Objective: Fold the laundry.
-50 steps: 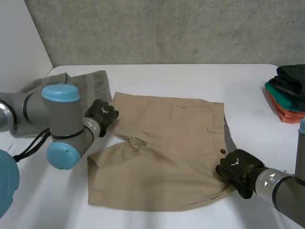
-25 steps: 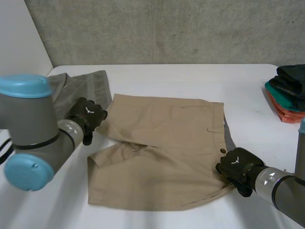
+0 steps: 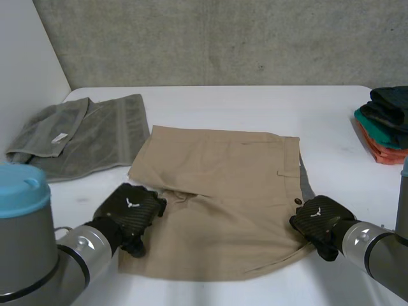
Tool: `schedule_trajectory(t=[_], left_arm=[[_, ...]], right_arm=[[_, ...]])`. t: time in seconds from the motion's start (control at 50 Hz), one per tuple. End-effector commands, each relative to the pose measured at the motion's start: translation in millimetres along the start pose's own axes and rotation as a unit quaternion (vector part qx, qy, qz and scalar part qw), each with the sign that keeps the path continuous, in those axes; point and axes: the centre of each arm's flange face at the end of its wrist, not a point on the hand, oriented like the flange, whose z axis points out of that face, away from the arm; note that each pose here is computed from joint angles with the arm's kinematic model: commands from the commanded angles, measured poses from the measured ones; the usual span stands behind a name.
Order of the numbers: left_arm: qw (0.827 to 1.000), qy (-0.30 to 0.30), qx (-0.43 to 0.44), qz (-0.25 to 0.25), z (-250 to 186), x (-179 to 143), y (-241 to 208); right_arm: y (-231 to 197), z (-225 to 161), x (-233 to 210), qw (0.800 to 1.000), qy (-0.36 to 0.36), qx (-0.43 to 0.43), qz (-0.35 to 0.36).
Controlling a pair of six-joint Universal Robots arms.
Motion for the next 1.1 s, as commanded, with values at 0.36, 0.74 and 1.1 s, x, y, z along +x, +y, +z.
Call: schedule_trajectory(t=[0.36, 0.74, 1.1], left_arm=[[0.999, 0.025, -0.036, 0.006, -13, 21, 28], [1.000, 0.005, -0.014, 0.012, -42, 24, 21], [0.999, -0.007, -0.050, 0.018, -6, 27, 43]], right_arm=[[2, 1, 12, 1.000, 0.018, 0.001, 0.020], [1, 2, 12, 1.000, 0.020, 0.003, 0.020], [3, 0, 11, 1.000, 0.020, -0.006, 0.020]])
